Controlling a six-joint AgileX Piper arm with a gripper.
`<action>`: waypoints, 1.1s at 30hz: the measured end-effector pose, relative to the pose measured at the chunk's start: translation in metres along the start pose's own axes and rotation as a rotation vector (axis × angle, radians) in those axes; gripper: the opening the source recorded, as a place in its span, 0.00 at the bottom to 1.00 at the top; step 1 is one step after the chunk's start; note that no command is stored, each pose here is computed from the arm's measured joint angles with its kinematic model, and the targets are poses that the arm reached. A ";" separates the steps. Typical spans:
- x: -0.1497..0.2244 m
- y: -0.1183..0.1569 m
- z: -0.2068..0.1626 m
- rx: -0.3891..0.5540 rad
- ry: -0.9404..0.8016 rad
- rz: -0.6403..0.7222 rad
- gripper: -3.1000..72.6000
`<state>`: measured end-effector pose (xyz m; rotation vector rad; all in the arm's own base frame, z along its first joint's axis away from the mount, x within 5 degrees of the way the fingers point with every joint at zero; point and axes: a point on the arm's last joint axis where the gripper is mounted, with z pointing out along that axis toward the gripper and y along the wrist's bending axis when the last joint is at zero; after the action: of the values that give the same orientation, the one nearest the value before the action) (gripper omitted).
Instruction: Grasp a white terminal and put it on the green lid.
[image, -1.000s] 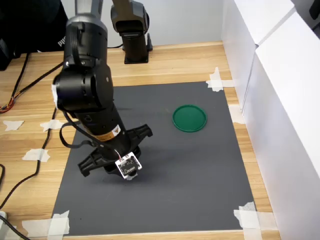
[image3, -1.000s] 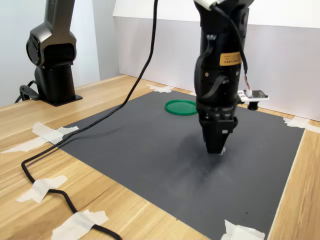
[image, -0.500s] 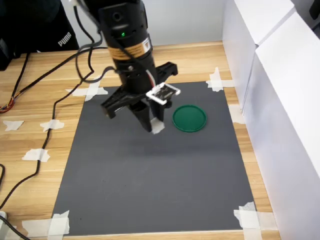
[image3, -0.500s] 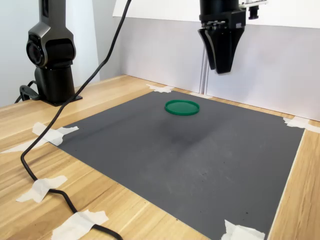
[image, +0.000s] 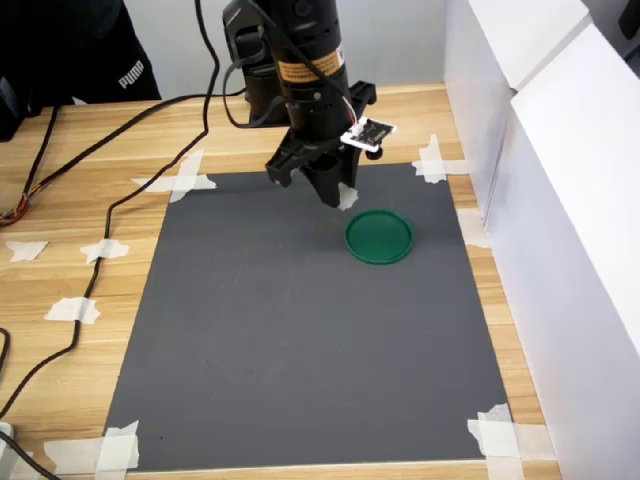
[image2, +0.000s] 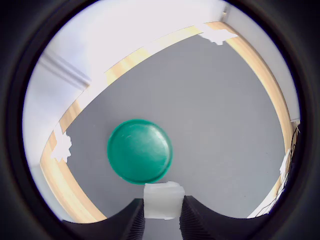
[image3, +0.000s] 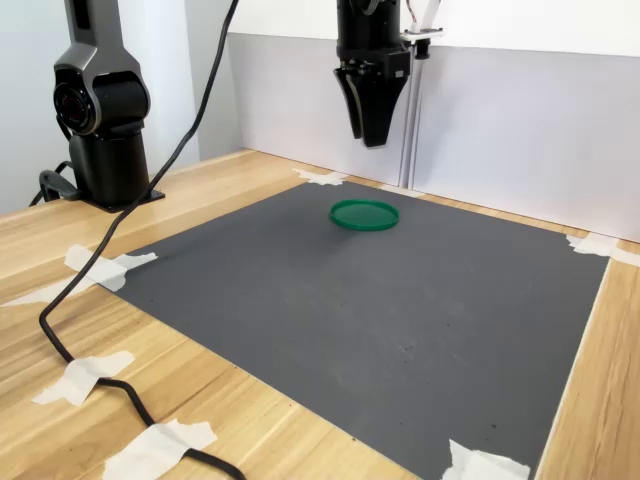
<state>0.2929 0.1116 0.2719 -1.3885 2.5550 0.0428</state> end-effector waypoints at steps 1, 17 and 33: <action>-0.001 0.005 0.003 -0.005 0.011 -0.021 0.39; -0.027 0.043 0.010 0.027 -0.031 -0.102 0.39; -0.034 0.037 0.052 0.003 0.043 -0.031 0.39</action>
<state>0.2896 0.1670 0.2257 -1.4430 2.5661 0.0032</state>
